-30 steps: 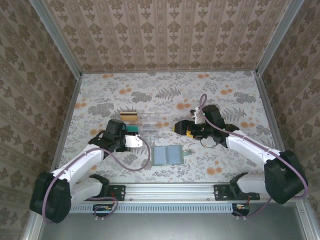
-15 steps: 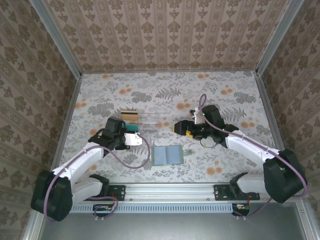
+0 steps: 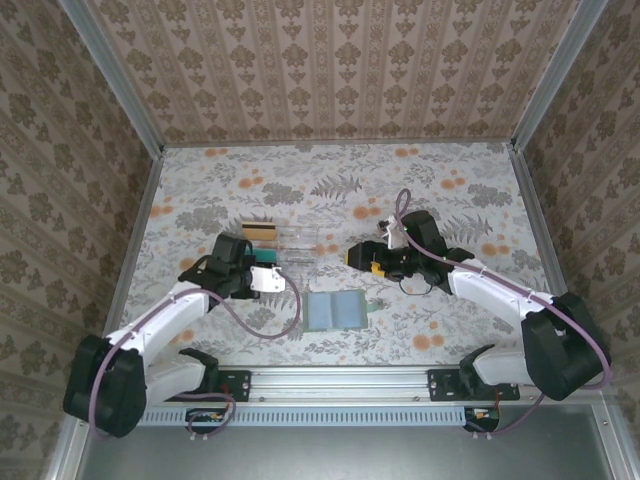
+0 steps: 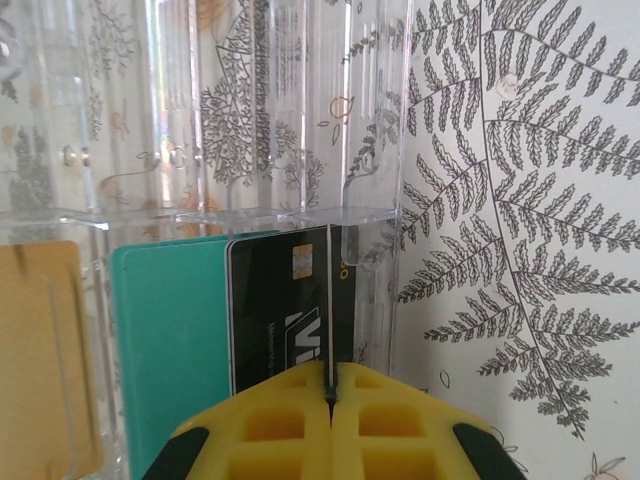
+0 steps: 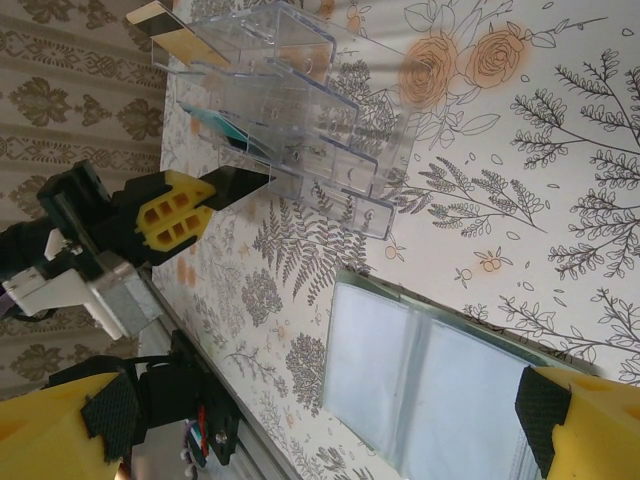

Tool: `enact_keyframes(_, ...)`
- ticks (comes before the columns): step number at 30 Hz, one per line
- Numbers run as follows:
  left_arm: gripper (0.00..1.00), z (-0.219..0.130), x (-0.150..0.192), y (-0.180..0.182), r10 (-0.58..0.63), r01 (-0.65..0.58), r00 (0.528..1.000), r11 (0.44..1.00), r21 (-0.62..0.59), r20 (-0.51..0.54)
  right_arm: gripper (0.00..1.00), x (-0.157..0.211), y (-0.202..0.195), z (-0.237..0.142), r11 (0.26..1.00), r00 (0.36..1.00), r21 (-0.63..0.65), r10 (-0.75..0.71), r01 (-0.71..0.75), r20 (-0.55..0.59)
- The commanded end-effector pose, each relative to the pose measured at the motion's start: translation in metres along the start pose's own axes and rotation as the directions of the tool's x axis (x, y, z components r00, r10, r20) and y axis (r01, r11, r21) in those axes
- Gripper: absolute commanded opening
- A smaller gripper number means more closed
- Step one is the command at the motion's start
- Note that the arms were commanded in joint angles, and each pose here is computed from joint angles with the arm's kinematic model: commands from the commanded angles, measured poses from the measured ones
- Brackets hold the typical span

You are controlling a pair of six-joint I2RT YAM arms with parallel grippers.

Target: Take the credit cards out of the card holder

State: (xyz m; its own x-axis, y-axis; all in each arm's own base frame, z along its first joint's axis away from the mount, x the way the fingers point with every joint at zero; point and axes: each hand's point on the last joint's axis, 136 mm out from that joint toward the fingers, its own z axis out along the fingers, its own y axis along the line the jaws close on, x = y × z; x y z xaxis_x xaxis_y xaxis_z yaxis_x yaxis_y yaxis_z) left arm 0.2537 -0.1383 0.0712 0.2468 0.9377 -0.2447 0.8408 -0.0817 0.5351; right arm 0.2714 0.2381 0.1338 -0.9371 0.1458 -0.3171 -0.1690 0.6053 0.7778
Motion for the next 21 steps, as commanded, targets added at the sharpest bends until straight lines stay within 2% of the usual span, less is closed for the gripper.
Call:
enact_keyframes(1, 0.00, 0.002, -0.007, 0.018, 0.028, -0.027, 0.999, 0.999, -0.033, 0.035, 1.00, -0.003, 0.005, -0.002, 1.000, 1.000, -0.024, 0.001, -0.001, 0.004)
enact_keyframes(8, 0.00, 0.008, -0.005, 0.017, 0.018, -0.018, 0.999, 1.000, -0.016, 0.033, 1.00, -0.004, 0.001, -0.003, 1.000, 1.000, -0.021, 0.007, -0.007, 0.010)
enact_keyframes(9, 0.10, 0.008, -0.005, 0.016, 0.019, -0.018, 0.999, 1.000, -0.014, 0.033, 1.00, -0.004, 0.001, -0.003, 1.000, 1.000, -0.022, 0.007, -0.007, 0.011)
enact_keyframes(10, 0.25, 0.008, -0.004, 0.016, 0.013, -0.013, 0.999, 1.000, -0.016, 0.030, 1.00, -0.004, 0.001, -0.002, 1.000, 1.000, -0.022, 0.009, -0.008, 0.010)
enact_keyframes(21, 0.29, 0.005, -0.001, 0.035, -0.060, 0.062, 0.998, 0.995, -0.082, 0.026, 1.00, -0.003, 0.000, -0.001, 0.999, 1.000, -0.028, 0.018, -0.018, 0.006)
